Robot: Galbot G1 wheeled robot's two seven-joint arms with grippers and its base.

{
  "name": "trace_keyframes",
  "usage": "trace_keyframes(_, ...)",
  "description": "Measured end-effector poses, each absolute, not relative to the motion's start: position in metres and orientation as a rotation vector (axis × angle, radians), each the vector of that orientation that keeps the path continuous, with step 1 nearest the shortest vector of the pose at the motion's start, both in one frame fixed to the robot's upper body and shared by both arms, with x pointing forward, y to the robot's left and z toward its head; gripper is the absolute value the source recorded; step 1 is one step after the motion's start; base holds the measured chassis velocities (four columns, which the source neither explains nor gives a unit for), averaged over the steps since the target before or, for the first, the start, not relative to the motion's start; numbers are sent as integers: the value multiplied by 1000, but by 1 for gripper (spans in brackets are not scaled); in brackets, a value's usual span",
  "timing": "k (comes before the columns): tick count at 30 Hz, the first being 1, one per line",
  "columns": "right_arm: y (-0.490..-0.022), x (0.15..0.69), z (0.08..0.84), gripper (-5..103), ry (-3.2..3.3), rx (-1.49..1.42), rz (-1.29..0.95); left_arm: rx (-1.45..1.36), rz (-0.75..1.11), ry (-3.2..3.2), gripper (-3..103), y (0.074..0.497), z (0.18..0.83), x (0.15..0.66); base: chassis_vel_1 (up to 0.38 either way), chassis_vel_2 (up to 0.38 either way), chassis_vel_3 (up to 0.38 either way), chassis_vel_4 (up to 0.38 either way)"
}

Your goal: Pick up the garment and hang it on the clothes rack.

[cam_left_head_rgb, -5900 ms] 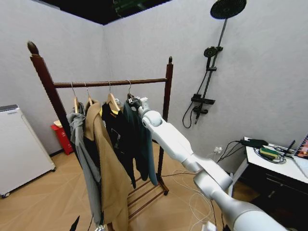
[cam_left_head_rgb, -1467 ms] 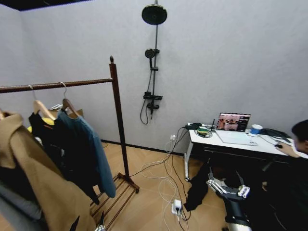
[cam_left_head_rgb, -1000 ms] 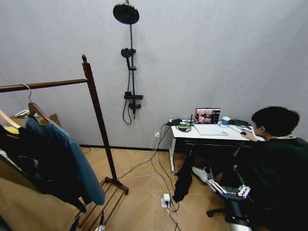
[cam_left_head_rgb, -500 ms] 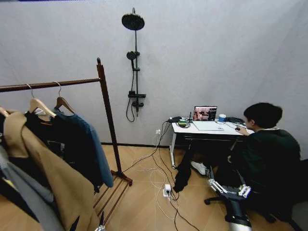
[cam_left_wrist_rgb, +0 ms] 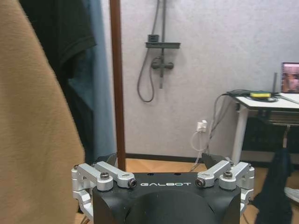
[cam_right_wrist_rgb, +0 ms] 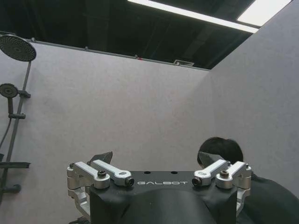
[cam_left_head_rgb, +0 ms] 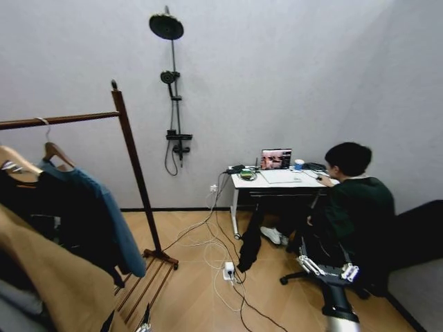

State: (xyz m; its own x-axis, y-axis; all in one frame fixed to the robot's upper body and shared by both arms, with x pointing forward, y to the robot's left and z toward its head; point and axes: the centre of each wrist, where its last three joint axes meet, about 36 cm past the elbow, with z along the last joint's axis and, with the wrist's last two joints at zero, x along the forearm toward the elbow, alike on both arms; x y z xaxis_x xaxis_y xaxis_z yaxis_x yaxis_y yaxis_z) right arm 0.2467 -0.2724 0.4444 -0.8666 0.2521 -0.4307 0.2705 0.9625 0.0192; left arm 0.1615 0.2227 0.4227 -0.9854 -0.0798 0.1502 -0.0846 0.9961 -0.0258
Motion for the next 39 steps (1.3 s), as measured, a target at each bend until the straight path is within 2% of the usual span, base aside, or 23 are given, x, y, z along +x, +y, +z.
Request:
trace_keyframes(12,-272,246,443,100,2684,383,-45,124,48,-2989,100,223,423,161,-68,-80,-46,-54)
trace_keyframes(29,-272,248,439,100,2690,377,-60,123,49,-2989,100,223,423,161,-120,-141,129,120)
trace_keyframes(39,-272,250,439,100,2676,374,-56,124,48,-2989,100,223,423,161,109,19,-117,-18)
